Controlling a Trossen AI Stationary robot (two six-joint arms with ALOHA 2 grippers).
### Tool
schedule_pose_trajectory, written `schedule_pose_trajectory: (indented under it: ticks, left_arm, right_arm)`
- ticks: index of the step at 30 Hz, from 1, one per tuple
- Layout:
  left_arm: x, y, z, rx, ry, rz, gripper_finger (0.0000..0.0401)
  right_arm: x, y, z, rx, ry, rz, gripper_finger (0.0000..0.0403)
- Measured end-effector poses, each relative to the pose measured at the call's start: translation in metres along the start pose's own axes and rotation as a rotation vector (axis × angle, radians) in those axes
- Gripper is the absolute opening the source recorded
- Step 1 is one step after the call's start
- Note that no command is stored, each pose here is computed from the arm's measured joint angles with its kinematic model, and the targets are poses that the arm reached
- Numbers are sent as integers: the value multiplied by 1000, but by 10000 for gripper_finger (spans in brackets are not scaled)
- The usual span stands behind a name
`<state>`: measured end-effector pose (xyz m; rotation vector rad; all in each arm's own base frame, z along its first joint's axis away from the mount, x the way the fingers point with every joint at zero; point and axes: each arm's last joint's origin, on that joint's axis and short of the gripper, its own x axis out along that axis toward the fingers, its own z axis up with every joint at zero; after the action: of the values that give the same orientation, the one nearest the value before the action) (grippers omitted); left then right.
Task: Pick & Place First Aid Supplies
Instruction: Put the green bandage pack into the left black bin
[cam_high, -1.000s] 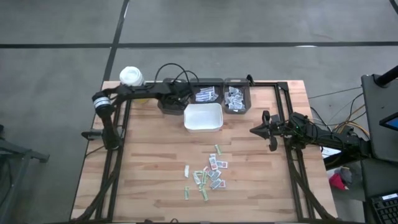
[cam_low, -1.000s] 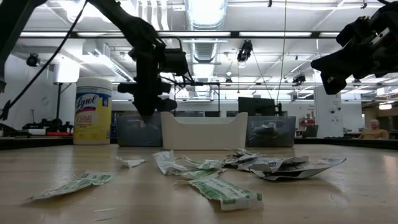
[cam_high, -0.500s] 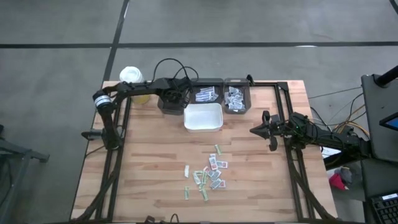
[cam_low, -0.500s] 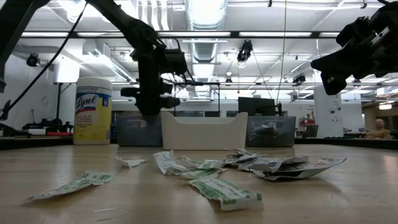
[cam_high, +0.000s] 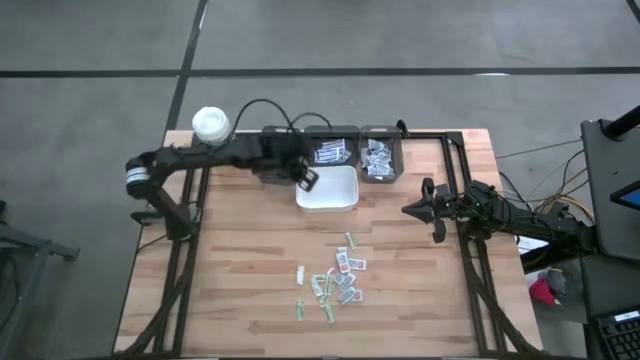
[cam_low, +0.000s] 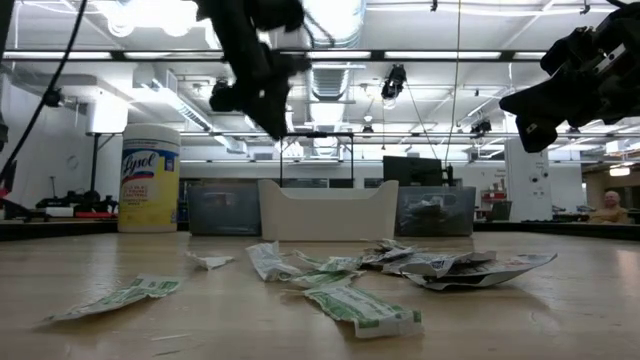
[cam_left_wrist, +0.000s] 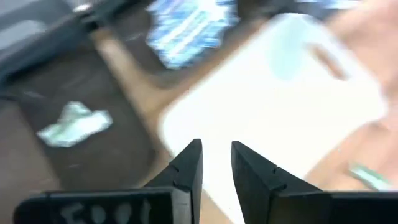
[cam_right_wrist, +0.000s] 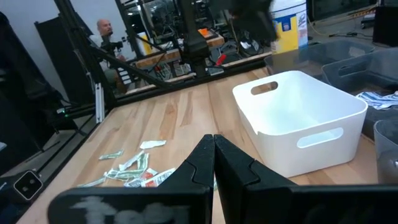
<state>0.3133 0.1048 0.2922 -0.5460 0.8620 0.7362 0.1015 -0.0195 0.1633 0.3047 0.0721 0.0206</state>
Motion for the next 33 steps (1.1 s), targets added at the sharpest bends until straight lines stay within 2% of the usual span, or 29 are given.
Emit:
schedule_pose_trajectory:
  ticks: [7,13,24,33]
  left_arm:
    - [-33,-56,-36,29,-5,-159,78]
    - [-48,-91,-70,4,23,-220,78]
    - [-58,-125,-116,-84,89,-260,77]
    - [-42,-155,-139,-103,110,-324,77]
  right_arm:
    - [0,0,0,-8,0,0,8]
    - [0,0,0,-8,0,1,8]
    - [0,0,0,-8,0,2,8]
    - [0,0,0,-8,1,2,8]
